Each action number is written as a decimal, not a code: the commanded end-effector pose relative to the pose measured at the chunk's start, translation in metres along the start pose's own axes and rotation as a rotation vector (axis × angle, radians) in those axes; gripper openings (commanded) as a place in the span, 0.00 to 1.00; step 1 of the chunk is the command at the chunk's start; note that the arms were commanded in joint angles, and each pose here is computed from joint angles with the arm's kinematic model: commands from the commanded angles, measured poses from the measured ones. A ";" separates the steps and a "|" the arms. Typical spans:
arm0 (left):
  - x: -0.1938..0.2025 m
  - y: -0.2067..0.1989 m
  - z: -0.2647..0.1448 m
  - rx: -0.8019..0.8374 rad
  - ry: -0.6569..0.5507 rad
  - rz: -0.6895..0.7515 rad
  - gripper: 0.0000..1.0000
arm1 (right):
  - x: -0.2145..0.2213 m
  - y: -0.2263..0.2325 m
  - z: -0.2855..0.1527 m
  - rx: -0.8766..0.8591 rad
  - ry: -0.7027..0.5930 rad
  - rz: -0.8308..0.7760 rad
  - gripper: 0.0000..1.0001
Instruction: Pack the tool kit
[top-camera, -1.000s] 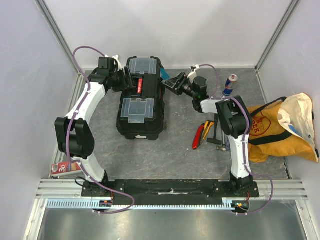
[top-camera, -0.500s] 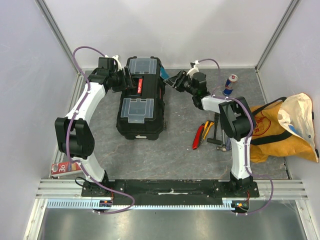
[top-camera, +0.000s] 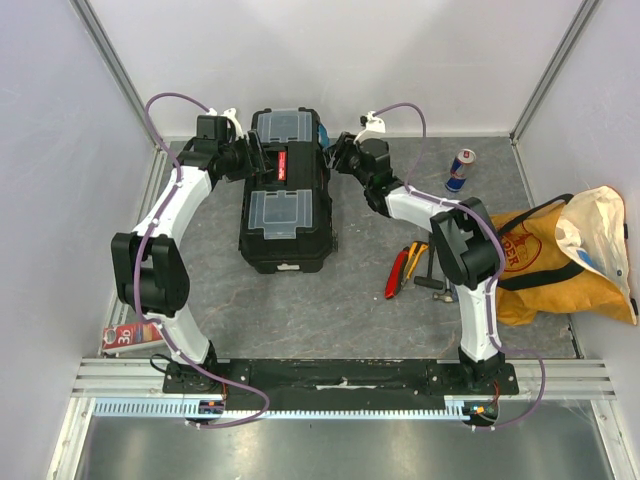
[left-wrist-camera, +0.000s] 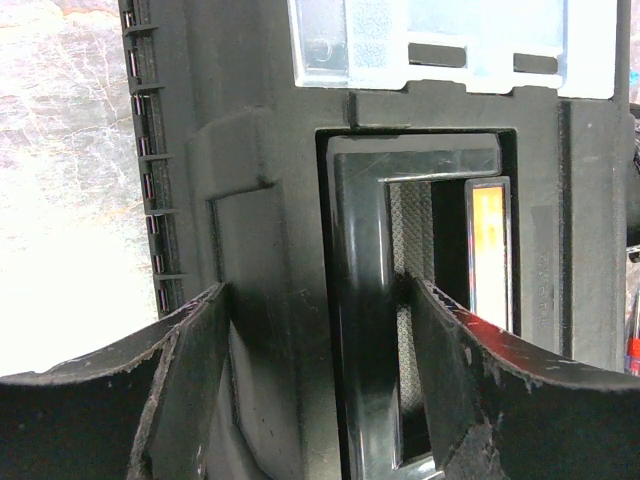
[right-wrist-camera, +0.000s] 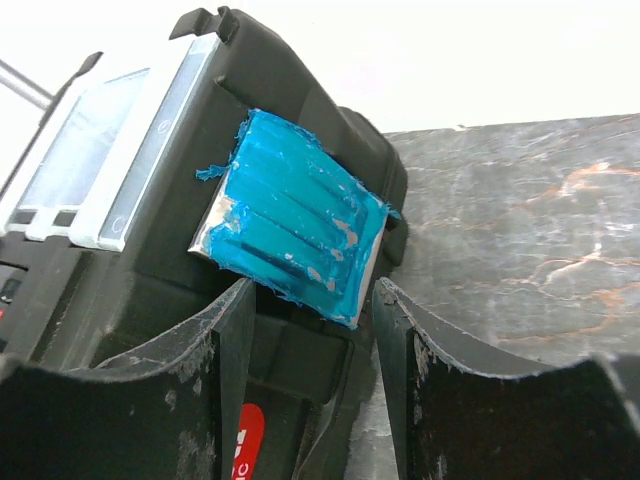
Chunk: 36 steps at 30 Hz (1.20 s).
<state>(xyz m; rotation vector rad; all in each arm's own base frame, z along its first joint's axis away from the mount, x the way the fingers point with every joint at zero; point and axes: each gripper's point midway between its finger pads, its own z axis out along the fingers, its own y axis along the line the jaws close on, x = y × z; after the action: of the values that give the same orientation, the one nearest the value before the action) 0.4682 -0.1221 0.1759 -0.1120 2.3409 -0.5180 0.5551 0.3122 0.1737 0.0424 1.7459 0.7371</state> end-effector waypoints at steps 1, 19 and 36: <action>0.154 0.031 0.019 -0.093 0.519 -0.030 0.74 | -0.008 -0.011 -0.002 0.175 -0.035 -0.159 0.57; 0.148 0.035 0.016 -0.133 0.499 -0.040 0.73 | -0.055 -0.101 -0.041 0.606 -0.160 -0.088 0.59; 0.024 -0.005 -0.011 -0.092 0.199 -0.012 0.74 | -0.064 -0.056 -0.063 0.314 0.140 0.055 0.72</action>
<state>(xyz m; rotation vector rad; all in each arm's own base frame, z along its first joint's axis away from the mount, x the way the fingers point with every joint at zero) 0.4705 -0.1203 0.1932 -0.1364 2.3829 -0.4942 0.5518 0.1901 0.1581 0.3140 1.9789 0.3326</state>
